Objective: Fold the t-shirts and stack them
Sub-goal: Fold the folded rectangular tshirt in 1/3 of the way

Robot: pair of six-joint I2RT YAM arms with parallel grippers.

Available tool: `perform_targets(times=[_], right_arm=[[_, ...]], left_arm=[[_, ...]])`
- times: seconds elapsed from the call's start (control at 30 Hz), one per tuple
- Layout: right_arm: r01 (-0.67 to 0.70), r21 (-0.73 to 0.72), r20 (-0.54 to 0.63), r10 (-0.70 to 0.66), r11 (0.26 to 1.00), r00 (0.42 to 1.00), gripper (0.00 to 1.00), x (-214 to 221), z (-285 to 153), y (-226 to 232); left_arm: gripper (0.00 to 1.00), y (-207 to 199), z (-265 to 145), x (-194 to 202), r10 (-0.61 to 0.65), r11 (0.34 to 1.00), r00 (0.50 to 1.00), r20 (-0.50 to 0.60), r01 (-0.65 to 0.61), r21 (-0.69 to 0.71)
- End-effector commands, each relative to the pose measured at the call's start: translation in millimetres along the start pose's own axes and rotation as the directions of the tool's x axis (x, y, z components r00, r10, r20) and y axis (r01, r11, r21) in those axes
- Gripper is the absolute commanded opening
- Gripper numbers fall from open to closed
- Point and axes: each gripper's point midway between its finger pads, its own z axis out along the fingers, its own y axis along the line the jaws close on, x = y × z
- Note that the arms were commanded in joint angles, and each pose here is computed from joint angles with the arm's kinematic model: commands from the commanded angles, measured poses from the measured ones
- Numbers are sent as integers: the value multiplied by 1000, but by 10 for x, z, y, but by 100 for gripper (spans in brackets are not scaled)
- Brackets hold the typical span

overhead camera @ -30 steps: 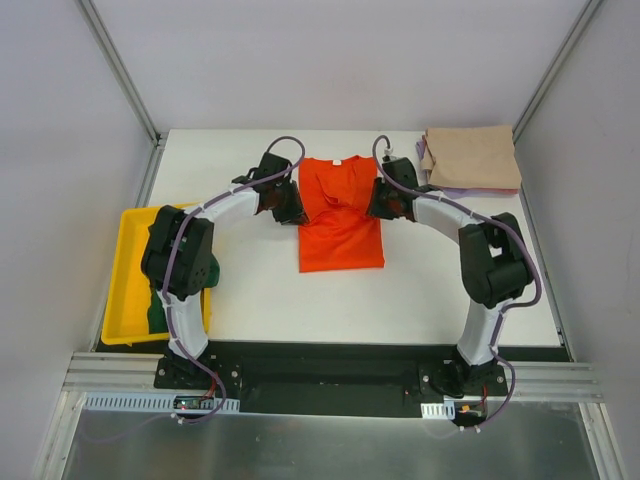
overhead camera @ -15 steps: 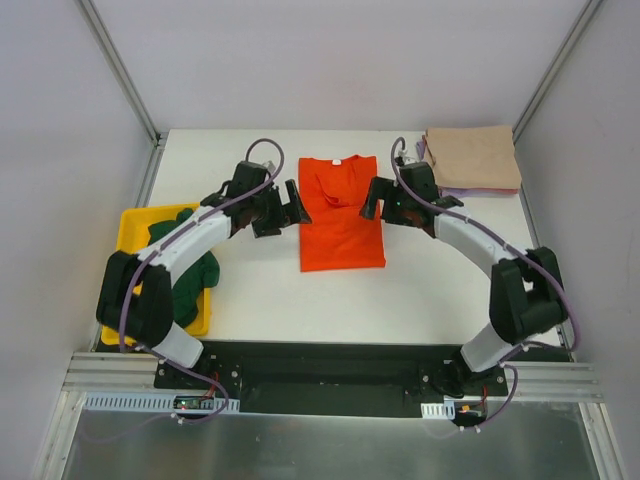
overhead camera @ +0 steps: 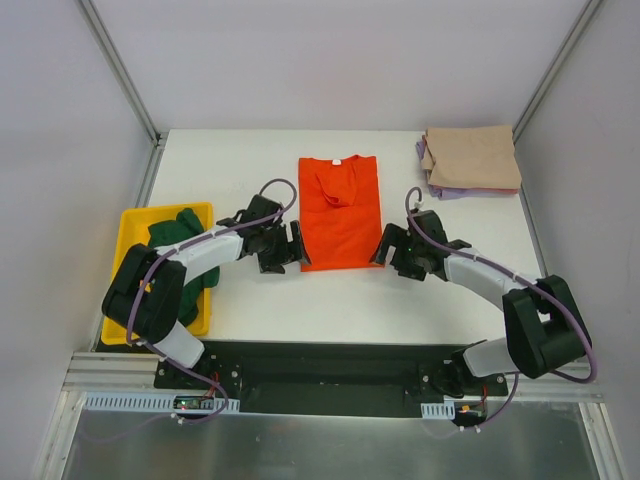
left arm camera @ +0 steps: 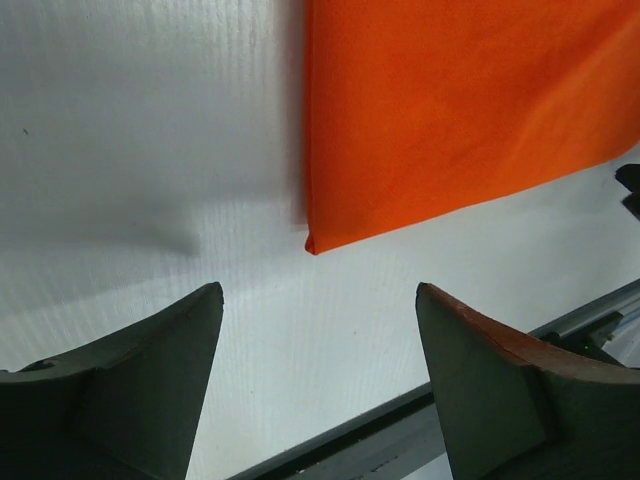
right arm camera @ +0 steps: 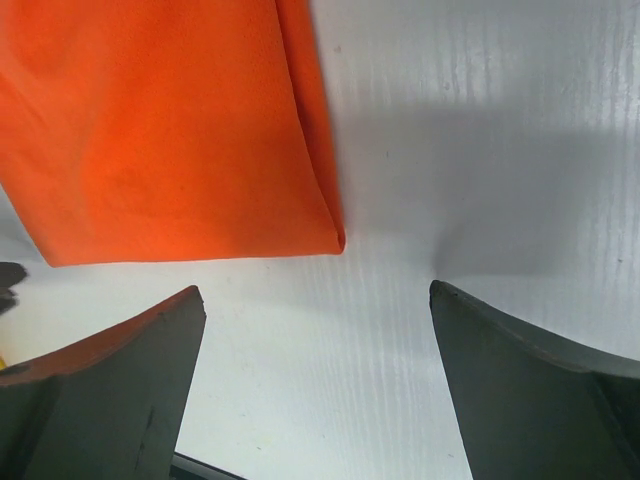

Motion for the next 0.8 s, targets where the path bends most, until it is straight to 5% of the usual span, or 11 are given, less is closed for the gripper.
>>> perform_targets(times=[0.0, 0.3, 0.43, 0.77], right_arm=[[-100, -47, 65, 103, 994, 993, 96, -180, 19, 158], [-217, 15, 65, 216, 976, 974, 99, -96, 174, -1], [-246, 34, 63, 243, 969, 968, 87, -73, 227, -54], [-316, 67, -3, 317, 946, 949, 32, 139, 336, -133]], left_arm=[[70, 1, 186, 42, -16, 1000, 999, -46, 16, 2], [29, 47, 442, 160, -19, 1000, 993, -116, 17, -25], [0, 103, 486, 157, -24, 998, 994, -109, 18, -53], [0, 169, 491, 149, -29, 996, 995, -92, 22, -81]])
